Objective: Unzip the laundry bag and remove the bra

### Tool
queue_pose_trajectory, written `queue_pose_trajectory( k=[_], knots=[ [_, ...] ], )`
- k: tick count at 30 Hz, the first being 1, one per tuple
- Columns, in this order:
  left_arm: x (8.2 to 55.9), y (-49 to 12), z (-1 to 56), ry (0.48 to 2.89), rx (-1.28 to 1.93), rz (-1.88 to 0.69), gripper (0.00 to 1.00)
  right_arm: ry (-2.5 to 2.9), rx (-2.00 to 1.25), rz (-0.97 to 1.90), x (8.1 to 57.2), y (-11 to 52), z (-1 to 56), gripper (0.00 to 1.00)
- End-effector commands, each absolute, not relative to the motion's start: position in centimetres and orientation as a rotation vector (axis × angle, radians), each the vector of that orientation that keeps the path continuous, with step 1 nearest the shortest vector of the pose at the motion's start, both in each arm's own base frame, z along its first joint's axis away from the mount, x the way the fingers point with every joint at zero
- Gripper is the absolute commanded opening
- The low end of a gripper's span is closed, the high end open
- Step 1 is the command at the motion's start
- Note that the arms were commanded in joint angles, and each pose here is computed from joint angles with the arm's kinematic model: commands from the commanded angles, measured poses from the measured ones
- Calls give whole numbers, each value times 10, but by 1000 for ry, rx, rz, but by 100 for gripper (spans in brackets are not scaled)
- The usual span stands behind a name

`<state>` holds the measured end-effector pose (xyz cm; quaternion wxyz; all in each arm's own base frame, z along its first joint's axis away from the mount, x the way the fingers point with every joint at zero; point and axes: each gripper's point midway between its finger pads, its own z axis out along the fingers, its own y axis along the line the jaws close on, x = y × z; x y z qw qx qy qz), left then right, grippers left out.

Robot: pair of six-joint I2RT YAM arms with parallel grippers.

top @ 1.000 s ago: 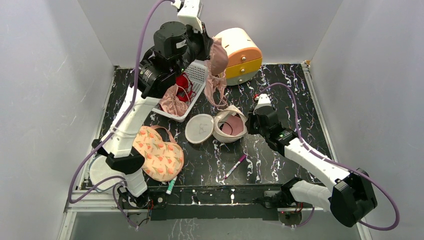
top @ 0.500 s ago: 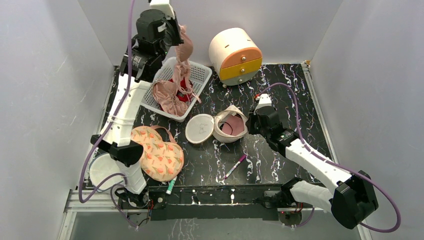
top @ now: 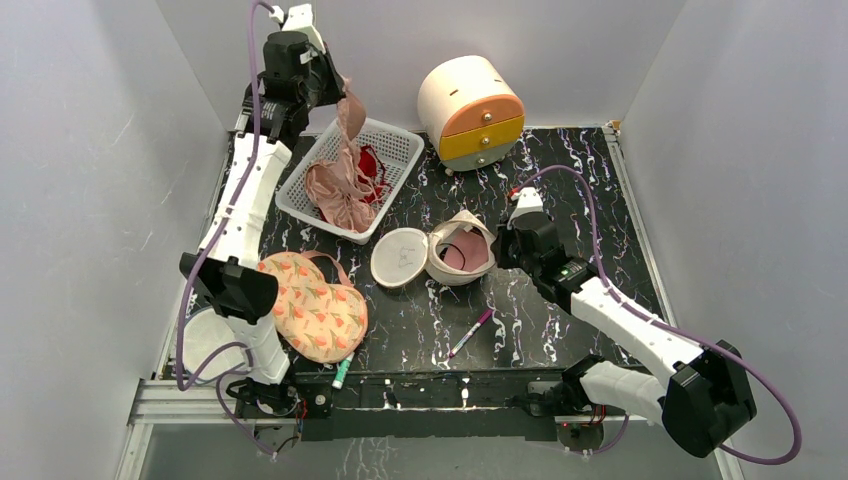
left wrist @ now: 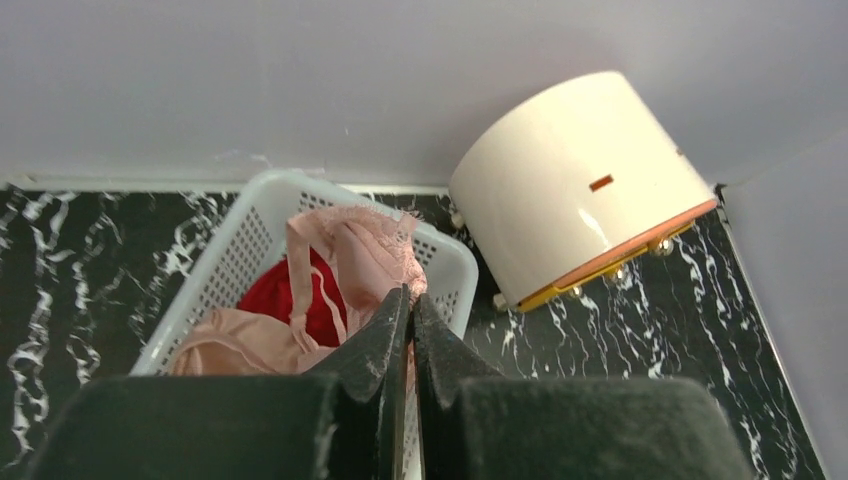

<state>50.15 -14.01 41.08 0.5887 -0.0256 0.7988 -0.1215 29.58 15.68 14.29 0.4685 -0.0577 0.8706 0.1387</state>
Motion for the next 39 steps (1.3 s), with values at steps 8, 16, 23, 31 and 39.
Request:
queue_pose_trajectory(
  k=[8,16,23,31,39],
  knots=[
    [480,-167,382,1869,53,-651,0,2077,-157,405,310,172,175,0],
    [500,-124,275,2058,8,-477,0,2102,-149,463,311,183,184,0],
    [511,-87,193,2232,-43,-381,0,2148,-134,487,312,190,177,0],
    [506,-79,191,2260,-63,-331,26,2168,-121,495,314,193,173,0],
    [495,-61,216,2158,-116,-228,83,2155,-120,470,316,188,176,0]
  ],
)
